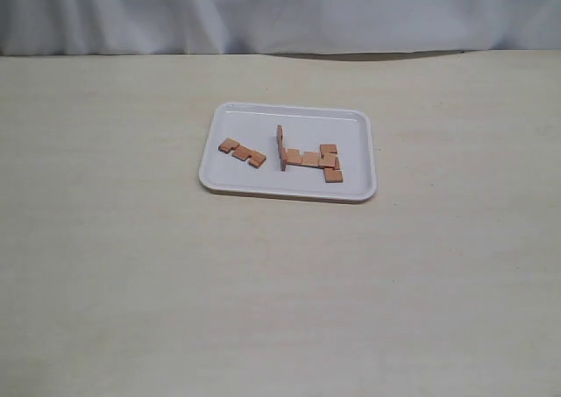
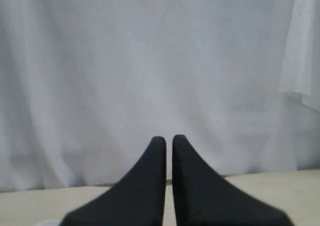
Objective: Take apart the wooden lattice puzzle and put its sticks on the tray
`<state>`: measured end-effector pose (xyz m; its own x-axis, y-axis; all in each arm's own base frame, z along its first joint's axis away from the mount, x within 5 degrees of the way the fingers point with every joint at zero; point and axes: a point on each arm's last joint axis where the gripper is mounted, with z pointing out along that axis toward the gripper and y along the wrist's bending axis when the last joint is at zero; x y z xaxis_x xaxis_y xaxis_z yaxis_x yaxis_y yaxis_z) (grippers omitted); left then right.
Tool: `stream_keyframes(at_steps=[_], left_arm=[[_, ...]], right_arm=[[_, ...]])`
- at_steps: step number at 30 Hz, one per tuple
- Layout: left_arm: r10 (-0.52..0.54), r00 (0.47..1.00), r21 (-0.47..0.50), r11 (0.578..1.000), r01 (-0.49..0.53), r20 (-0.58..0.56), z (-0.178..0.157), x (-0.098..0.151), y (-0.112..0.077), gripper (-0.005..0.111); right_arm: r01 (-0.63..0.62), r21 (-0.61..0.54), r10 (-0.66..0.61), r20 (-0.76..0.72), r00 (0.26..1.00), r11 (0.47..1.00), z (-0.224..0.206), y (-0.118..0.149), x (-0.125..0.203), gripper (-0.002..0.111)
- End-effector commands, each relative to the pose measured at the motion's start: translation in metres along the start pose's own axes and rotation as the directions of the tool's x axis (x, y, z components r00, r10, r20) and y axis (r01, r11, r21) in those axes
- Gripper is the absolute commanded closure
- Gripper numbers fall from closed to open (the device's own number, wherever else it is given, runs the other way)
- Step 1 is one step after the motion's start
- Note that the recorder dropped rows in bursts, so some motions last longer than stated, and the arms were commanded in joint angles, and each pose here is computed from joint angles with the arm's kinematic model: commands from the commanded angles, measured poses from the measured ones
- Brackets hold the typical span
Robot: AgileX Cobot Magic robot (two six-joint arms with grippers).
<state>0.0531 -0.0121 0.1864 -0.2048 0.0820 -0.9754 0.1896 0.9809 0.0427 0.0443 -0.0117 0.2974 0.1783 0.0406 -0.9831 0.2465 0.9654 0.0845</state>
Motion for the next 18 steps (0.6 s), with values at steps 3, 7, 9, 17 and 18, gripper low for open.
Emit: stream_keyframes(at_steps=[3,7,9,17,18], left_arm=[[0.001,1.0,-0.012,1.0,-0.001,0.008,0.0,0.0,0.001,0.107],[0.001,1.0,-0.012,1.0,-0.001,0.008,0.0,0.0,0.001,0.107],[0.001,1.0,-0.012,1.0,-0.001,0.008,0.0,0.0,0.001,0.107],[0.001,1.0,-0.012,1.0,-0.001,0.008,0.0,0.0,0.001,0.107],[0.001,1.0,-0.012,1.0,-0.001,0.008,0.0,0.0,0.001,0.107]], right_arm=[[-0.012,-0.071,0.018,0.084,0.996,0.997,-0.016,0.002,-0.005,0.104],[-0.011,-0.074,0.017,0.079,0.997,0.997,-0.017,0.003,-0.007,0.104],[-0.008,-0.073,0.014,0.077,0.997,0.997,-0.017,0.003,-0.007,0.104],[-0.076,-0.072,0.075,-0.025,0.997,0.994,-0.009,0.001,0.027,0.104],[-0.092,-0.07,0.091,-0.028,0.996,0.993,-0.008,0.001,0.036,0.104]])
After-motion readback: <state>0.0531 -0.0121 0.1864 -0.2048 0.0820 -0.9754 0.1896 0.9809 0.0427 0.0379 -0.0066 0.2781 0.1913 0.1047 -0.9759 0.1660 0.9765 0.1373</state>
